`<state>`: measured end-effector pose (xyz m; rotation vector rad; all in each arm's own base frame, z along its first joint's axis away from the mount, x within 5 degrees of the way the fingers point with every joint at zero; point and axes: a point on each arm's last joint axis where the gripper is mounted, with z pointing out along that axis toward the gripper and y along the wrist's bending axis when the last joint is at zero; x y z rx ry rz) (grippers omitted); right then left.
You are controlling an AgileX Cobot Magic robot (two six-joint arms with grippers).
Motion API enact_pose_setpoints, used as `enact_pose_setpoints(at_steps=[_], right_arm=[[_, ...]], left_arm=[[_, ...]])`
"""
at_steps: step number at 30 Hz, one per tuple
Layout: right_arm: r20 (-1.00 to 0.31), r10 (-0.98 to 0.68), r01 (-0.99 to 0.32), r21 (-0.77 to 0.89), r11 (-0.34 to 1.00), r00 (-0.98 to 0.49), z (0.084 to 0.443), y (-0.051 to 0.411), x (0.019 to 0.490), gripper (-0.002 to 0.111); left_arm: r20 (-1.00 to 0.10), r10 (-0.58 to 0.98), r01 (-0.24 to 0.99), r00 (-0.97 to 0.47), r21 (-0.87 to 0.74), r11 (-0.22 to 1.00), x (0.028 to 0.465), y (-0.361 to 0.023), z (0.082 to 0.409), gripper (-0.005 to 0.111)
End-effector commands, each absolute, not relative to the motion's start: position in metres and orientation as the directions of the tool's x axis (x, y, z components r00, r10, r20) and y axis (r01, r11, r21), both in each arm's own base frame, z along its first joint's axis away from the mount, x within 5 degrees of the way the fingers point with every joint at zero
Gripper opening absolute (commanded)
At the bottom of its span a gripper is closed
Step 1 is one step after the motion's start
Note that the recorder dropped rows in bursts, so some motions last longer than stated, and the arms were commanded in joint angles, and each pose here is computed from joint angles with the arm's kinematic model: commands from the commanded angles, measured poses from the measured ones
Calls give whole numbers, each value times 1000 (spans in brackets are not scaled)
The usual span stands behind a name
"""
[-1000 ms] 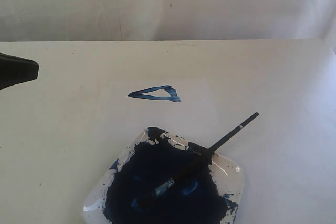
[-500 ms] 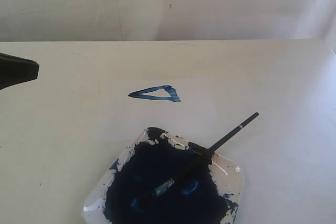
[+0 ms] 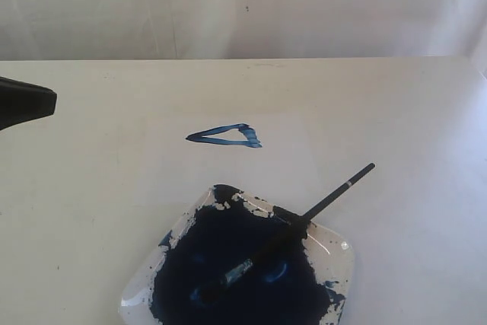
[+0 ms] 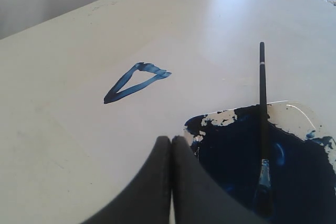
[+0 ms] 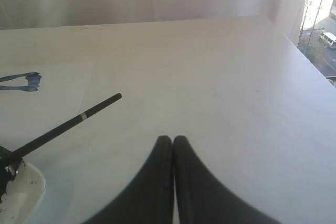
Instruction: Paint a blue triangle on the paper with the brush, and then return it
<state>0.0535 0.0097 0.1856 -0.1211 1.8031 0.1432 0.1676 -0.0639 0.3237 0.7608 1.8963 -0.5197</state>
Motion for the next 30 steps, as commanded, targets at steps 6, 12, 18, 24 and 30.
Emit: enact_pose_setpoints(at_steps=[6, 12, 18, 24, 30], right_arm=[[-975, -2, -159, 34, 987, -221, 185, 10, 53, 0], [-974, -3, -159, 34, 987, -226, 185, 10, 53, 0], [-974, -7, -160, 30, 987, -225, 185, 10, 53, 0], [-974, -9, -160, 28, 987, -224, 185, 10, 53, 0], [-974, -9, -160, 28, 987, -224, 185, 10, 53, 0]], left_arm=[[-910, 264, 710, -320, -46, 703, 165, -66, 324, 0], [-910, 264, 710, -320, -46, 703, 165, -66, 324, 0], [-910, 264, 710, -320, -46, 703, 165, -66, 324, 0], [-910, 264, 710, -320, -46, 703, 165, -66, 324, 0], [-910, 264, 710, -320, -46, 703, 165, -66, 324, 0]])
